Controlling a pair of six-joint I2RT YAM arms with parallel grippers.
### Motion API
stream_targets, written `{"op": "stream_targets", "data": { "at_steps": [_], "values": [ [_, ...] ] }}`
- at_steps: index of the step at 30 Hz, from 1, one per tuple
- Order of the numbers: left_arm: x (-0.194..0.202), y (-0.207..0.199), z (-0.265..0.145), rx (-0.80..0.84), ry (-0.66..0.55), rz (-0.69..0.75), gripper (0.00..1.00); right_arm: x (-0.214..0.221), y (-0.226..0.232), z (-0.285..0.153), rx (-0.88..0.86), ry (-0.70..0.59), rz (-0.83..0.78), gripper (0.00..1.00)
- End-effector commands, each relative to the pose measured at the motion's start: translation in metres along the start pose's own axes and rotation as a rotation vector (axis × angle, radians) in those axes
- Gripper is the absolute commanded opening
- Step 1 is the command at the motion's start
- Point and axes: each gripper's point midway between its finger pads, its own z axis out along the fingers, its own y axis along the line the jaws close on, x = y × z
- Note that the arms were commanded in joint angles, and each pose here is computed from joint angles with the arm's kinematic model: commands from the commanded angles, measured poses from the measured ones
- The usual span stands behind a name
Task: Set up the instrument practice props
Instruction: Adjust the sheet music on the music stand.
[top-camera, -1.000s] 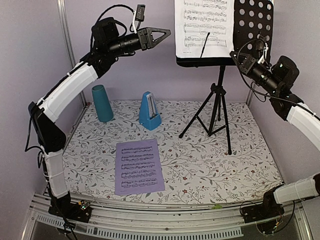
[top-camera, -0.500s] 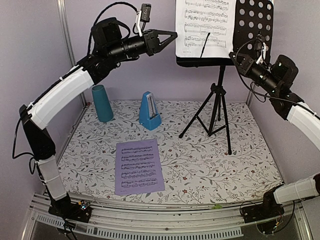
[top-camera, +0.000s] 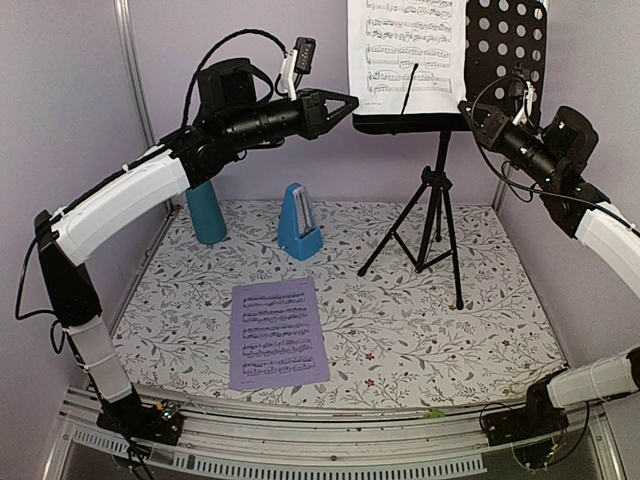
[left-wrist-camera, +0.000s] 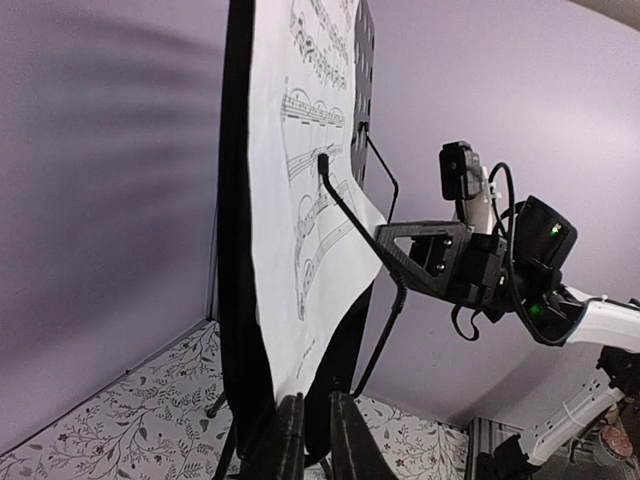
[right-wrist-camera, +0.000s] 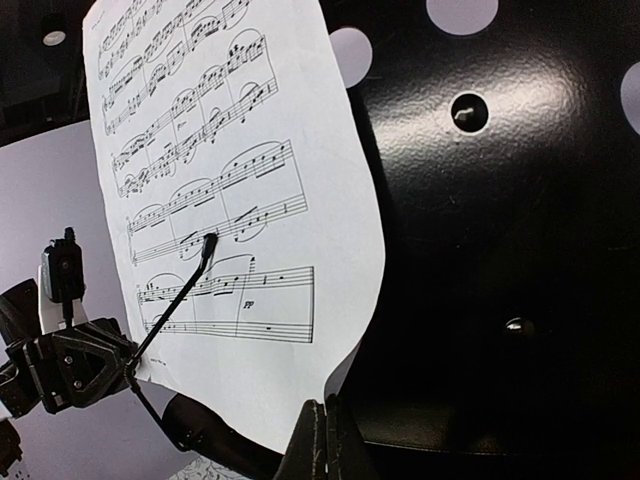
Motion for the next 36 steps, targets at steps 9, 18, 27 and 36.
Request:
{"op": "stream_targets", "data": {
  "at_steps": [9,18,27,36],
  "values": [
    [-0.007,-0.013,0.001,0.003,-0.019,-0.03,0.09,-0.013,0.011,0.0,-0.019,-0.024,-0.021,0.0],
    [-0.008,-0.005,-0.003,-0.06,-0.024,-0.032,0.24,-0.013,0.01,0.002,-0.022,-0.024,-0.019,0.0],
    [-0.006,-0.003,-0.003,-0.071,-0.017,-0.034,0.32,-0.015,0.013,0.002,-0.028,-0.026,-0.019,0.0],
    [-0.005,-0.001,-0.004,-0.079,-0.017,-0.037,0.35,-0.014,0.013,0.002,-0.03,-0.022,-0.019,0.0]
  ]
}}
